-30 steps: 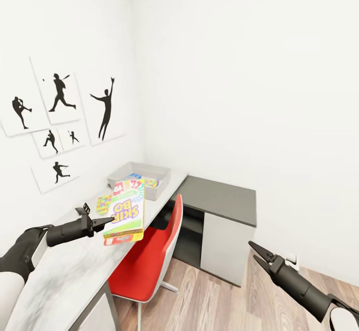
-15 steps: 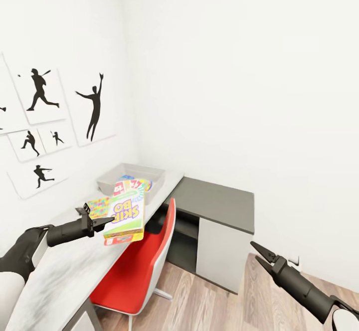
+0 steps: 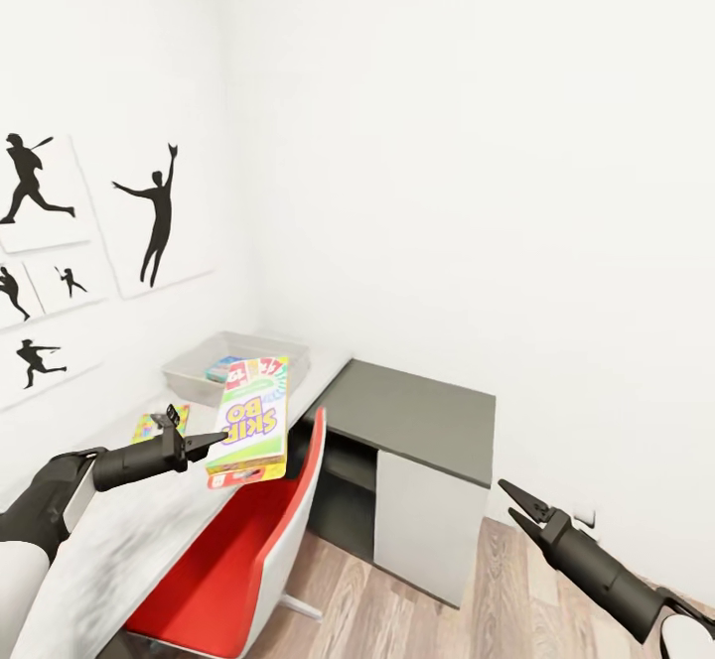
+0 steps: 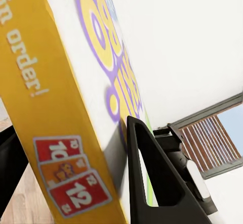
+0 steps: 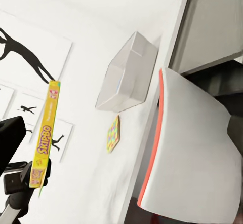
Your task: Put all the toys in the child's room - the three board games (two on the bed and one on the table), the two jigsaw puzzles on the table, and the tennis ball on the table - inside the toy box on the table in the child's room.
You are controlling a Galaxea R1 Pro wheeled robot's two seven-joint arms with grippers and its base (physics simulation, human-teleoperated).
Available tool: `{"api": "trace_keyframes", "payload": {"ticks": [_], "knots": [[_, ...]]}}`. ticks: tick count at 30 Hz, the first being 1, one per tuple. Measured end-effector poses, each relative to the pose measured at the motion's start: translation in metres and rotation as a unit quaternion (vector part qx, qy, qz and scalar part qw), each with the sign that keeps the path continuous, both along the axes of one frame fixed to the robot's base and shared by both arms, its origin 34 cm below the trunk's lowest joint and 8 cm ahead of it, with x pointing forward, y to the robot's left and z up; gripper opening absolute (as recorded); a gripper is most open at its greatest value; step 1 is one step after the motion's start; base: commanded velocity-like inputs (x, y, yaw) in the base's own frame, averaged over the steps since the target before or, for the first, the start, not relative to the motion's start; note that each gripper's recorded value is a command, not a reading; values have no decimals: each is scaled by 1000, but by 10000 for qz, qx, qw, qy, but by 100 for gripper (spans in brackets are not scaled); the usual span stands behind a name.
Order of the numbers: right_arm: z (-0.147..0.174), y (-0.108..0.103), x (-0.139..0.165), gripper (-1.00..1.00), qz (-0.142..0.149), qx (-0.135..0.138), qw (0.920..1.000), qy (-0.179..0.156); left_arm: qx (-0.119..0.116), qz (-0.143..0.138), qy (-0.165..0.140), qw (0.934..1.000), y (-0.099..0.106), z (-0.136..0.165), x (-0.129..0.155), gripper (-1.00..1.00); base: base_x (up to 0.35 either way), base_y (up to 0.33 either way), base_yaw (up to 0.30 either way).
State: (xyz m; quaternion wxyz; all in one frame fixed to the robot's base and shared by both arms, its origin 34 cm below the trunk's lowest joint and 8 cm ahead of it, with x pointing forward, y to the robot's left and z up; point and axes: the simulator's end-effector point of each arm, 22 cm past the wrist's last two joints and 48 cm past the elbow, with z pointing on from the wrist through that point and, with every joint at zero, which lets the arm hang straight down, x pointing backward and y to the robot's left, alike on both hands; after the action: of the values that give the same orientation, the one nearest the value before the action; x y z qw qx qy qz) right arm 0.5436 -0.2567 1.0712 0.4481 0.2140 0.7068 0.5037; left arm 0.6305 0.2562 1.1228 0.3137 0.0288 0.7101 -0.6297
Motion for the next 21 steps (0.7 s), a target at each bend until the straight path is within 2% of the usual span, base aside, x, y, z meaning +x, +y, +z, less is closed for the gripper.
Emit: {"api": "trace_keyframes", "payload": {"ticks": [7, 14, 21], "knots": [[0, 1, 0, 100, 9, -10, 10000, -4, -5, 2, -19, 10000, 0, 2, 0, -100, 187, -228, 257], [-1, 1, 0, 100, 10, -36, 10000, 10, -4, 0, -15, 10000, 0, 2, 0, -100, 156, -140, 270], [0, 1, 0, 100, 15, -33, 10000, 3, -3, 0, -17, 10000, 0, 2, 0, -100, 151, -143, 31]]}}
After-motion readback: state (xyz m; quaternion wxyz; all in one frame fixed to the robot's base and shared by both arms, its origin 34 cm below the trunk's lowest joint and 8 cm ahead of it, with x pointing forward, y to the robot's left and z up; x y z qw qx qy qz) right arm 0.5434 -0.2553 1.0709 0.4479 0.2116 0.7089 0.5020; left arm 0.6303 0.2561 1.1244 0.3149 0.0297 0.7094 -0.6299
